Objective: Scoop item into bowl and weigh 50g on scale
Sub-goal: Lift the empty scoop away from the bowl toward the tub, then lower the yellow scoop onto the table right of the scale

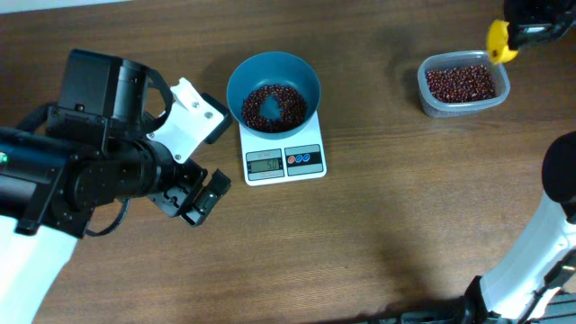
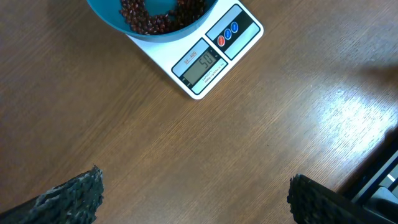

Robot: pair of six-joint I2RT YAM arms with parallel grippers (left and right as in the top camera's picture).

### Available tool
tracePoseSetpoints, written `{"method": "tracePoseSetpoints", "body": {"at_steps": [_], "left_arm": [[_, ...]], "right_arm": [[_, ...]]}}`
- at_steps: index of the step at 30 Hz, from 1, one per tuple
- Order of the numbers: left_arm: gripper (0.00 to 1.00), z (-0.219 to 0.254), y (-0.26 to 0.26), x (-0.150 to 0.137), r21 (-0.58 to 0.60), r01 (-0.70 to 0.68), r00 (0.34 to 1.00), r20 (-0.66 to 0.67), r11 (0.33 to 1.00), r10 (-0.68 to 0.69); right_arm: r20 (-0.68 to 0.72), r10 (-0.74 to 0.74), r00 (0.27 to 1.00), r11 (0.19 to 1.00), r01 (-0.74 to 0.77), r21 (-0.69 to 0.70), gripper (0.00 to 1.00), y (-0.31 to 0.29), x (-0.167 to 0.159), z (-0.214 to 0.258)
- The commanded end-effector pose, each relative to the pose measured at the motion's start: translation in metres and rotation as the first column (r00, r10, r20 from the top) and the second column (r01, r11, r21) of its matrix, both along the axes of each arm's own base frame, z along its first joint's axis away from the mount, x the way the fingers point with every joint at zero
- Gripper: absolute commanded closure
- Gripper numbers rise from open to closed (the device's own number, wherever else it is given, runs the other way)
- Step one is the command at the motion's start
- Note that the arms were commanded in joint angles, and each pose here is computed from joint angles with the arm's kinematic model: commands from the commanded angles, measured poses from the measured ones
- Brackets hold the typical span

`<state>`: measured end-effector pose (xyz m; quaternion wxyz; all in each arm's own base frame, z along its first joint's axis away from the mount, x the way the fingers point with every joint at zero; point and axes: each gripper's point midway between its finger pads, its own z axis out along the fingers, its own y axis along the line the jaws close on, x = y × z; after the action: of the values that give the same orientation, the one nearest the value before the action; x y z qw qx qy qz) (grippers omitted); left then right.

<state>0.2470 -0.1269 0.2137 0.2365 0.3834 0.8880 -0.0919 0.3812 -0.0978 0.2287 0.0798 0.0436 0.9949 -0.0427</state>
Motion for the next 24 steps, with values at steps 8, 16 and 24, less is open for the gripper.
{"method": "tracePoseSetpoints", "body": {"at_steps": [8,16,24], "left_arm": [[0.01,0.006,-0.001,0.001,-0.020,-0.009,1.000,0.010,1.000,0.010],[0.01,0.006,-0.001,0.001,-0.020,-0.010,1.000,0.010,1.000,0.010],[0.01,0.006,-0.001,0.001,-0.020,-0.010,1.000,0.010,1.000,0.010]], "right_arm": [[0.035,-0.062,0.998,0.966,0.068,-0.251,0.96,-0.013,0.010,0.014],[0.311,-0.228,0.923,0.974,0.215,0.076,0.96,0.024,-0.010,0.106],[0.554,-0.348,0.756,0.935,0.323,0.146,0.96,0.006,-0.114,0.195]]}}
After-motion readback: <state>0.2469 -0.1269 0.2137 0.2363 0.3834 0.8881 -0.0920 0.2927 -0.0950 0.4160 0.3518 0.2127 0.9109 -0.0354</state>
